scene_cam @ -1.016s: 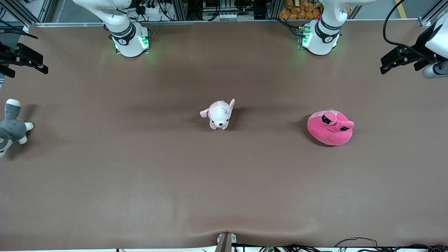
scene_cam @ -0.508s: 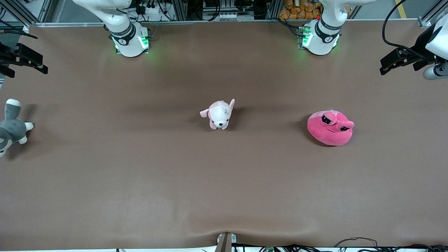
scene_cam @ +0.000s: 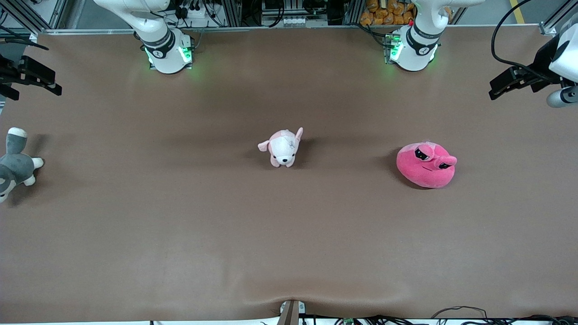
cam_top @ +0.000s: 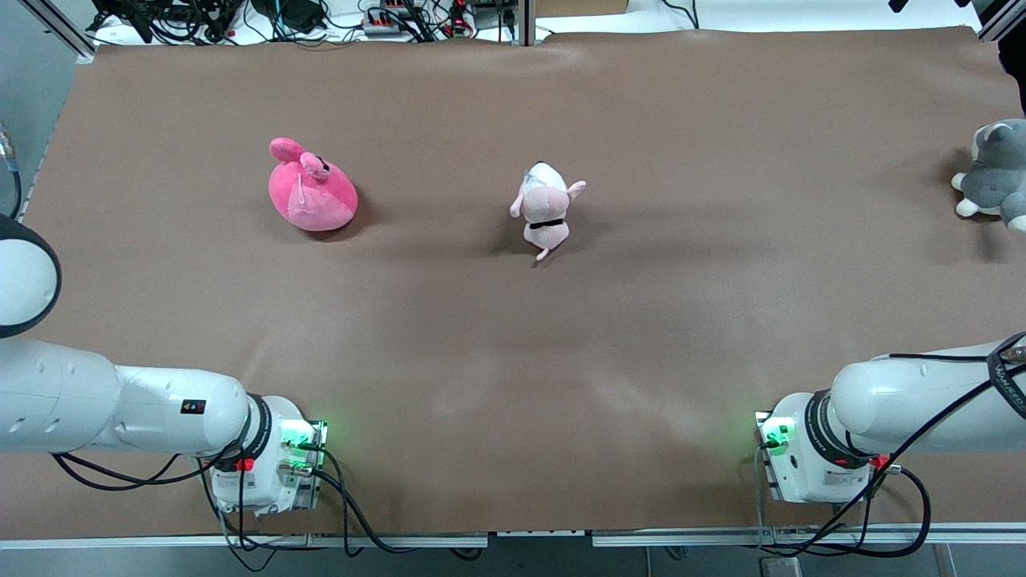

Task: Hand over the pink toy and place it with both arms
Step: 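Reach the left gripper toward the pink plush toy, then lower the left gripper and close it on the pink plush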

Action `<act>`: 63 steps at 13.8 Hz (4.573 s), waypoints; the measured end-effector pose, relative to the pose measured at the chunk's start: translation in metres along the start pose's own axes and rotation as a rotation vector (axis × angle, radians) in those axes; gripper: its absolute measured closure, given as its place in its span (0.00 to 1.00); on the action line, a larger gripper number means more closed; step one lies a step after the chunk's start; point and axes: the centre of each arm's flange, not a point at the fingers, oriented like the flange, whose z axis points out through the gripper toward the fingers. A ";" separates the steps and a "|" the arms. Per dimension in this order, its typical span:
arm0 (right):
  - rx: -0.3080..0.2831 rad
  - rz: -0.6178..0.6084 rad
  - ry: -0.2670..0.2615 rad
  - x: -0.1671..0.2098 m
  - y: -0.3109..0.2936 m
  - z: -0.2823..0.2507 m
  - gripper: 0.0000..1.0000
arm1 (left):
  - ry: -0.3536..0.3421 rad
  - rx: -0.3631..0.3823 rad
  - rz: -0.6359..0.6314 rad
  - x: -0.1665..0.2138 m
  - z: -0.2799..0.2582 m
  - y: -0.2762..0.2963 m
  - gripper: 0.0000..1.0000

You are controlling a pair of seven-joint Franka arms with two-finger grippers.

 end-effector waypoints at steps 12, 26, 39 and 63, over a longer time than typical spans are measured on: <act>0.000 0.000 0.000 0.000 0.000 0.000 0.00 | -0.043 0.014 -0.314 0.024 0.049 -0.010 0.00; 0.000 0.000 -0.001 0.000 0.000 0.001 0.00 | -0.075 0.061 -0.981 0.044 0.158 0.004 0.00; 0.000 0.001 -0.002 0.000 0.000 0.001 0.00 | -0.170 0.091 -1.245 0.077 0.263 0.010 0.00; -0.100 0.024 0.075 0.048 0.025 0.024 0.00 | -0.272 -0.050 -1.328 0.084 0.308 0.022 0.78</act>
